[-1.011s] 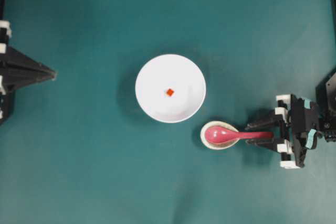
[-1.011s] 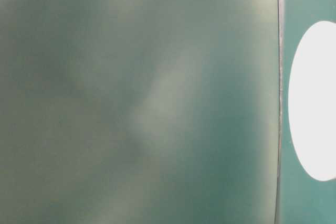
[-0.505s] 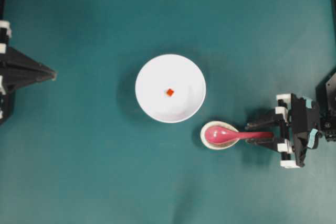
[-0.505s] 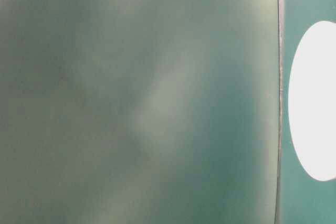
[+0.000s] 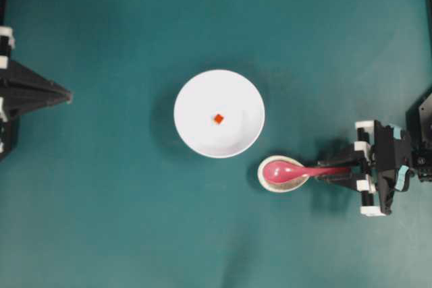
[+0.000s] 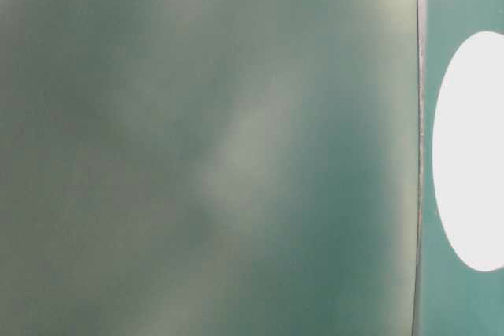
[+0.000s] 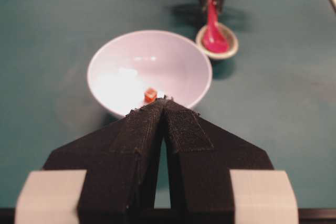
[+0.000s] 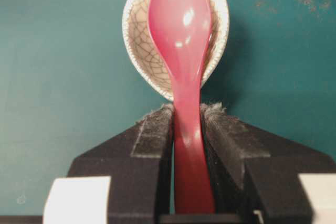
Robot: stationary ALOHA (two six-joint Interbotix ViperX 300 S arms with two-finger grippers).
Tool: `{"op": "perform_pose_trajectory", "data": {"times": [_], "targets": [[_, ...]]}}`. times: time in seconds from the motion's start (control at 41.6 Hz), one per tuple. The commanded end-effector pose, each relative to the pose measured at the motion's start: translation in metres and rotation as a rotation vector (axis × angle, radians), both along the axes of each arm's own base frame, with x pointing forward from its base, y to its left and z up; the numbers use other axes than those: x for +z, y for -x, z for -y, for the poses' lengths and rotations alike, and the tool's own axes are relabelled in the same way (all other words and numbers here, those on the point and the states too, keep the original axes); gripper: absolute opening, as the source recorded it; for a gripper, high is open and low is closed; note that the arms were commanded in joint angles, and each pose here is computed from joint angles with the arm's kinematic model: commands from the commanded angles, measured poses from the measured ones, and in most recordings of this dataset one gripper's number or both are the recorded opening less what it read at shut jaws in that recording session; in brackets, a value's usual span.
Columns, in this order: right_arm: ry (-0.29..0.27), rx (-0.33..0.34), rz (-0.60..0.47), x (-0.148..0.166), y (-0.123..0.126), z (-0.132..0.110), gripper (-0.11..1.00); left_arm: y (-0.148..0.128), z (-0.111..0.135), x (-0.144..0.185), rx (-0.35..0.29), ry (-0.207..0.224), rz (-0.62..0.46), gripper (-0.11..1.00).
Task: Grip the spoon and scoop the red block from the bowl with right arm.
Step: 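Close the right gripper on the spoon handle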
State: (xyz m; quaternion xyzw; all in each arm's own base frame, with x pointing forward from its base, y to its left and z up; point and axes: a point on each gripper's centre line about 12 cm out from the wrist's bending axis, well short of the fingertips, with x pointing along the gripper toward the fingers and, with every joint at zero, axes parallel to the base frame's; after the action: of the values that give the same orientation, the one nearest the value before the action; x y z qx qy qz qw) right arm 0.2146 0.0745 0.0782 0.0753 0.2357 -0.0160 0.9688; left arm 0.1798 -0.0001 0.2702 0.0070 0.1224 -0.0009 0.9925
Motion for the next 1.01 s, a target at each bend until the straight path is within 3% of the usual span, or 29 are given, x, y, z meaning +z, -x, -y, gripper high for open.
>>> {"op": "perform_pose_trajectory", "data": {"times": [0.0, 0.626, 0.722, 0.866, 0.987], "targets": [[-0.005, 0.005, 0.022, 0.0039, -0.0028, -0.0023, 0.26, -0.0026, 0.0002, 0.0079, -0.001, -0.002, 0.018, 0.03], [-0.010, 0.008, 0.006, 0.0029, -0.0014, -0.0029, 0.23, -0.0025, 0.0002, 0.0071, -0.001, -0.002, 0.015, 0.03], [-0.011, 0.009, -0.009, 0.0013, -0.0007, -0.0028, 0.30, -0.0025, 0.0002, 0.0073, -0.001, 0.000, 0.017, 0.03], [-0.002, 0.019, -0.026, -0.0003, 0.0000, -0.0038, 0.49, -0.0025, 0.0002, 0.0073, -0.001, 0.000, 0.017, 0.03], [0.041, 0.043, -0.024, -0.0001, -0.0004, -0.0042, 0.57, -0.0025, 0.0002, 0.0073, -0.001, 0.000, 0.017, 0.03]]}}
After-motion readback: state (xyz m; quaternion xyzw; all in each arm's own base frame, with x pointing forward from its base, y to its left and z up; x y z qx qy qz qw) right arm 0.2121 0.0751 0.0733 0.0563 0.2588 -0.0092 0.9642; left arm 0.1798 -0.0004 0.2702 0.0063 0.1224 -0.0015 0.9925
